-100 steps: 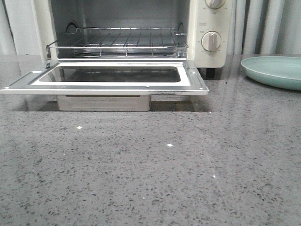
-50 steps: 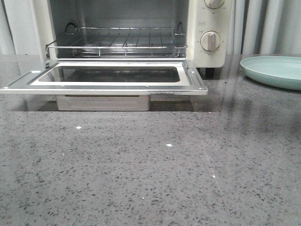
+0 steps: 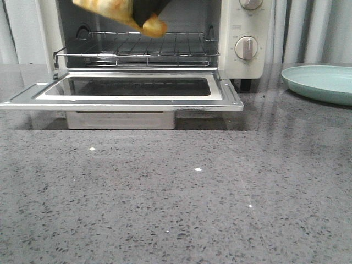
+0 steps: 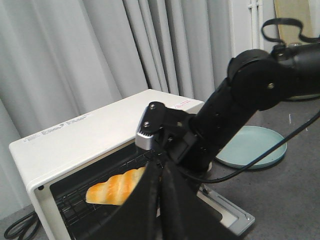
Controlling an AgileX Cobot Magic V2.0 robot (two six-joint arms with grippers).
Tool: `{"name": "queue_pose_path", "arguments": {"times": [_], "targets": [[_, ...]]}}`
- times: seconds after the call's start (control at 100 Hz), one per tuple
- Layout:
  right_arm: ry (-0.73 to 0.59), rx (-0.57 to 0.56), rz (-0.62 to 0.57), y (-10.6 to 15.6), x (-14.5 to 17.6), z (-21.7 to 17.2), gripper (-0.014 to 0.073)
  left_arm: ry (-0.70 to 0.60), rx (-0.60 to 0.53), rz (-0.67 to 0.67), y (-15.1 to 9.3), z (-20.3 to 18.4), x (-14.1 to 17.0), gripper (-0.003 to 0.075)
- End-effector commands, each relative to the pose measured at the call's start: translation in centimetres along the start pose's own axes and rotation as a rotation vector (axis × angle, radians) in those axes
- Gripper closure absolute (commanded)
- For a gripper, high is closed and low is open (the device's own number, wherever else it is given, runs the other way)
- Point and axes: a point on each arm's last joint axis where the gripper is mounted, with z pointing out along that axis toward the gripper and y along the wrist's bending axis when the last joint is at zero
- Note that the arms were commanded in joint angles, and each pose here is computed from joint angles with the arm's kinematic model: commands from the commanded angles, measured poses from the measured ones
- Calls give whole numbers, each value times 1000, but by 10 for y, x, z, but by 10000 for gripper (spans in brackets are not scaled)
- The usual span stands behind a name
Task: Put bread in oven
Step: 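Carry the croissant into the oven above the wire rack, then open the right gripper to release the croissant onto the rack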
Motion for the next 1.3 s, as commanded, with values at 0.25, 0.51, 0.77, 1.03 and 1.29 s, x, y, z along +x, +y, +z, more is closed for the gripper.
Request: {"name": "queue_pose_path", "arguments": {"times": [0.25, 0.51, 0.77, 1.03, 1.29], "targets": [[-112, 238, 18, -31, -24, -4, 657, -67, -25, -23, 3, -2, -11, 742], [-147, 253, 14, -36, -26, -1, 499, -53, -24, -26, 2, 0, -6, 742], [-176, 251, 11, -36, -29, -2, 57, -33, -22, -31, 2, 3, 1, 742], [-153, 230, 56, -32, -29, -41, 200, -86, -42, -12, 1, -12, -5, 742], [-218, 166, 60, -17, -21, -98, 557, -171, -182, -61, 4, -35, 13, 742]]}}
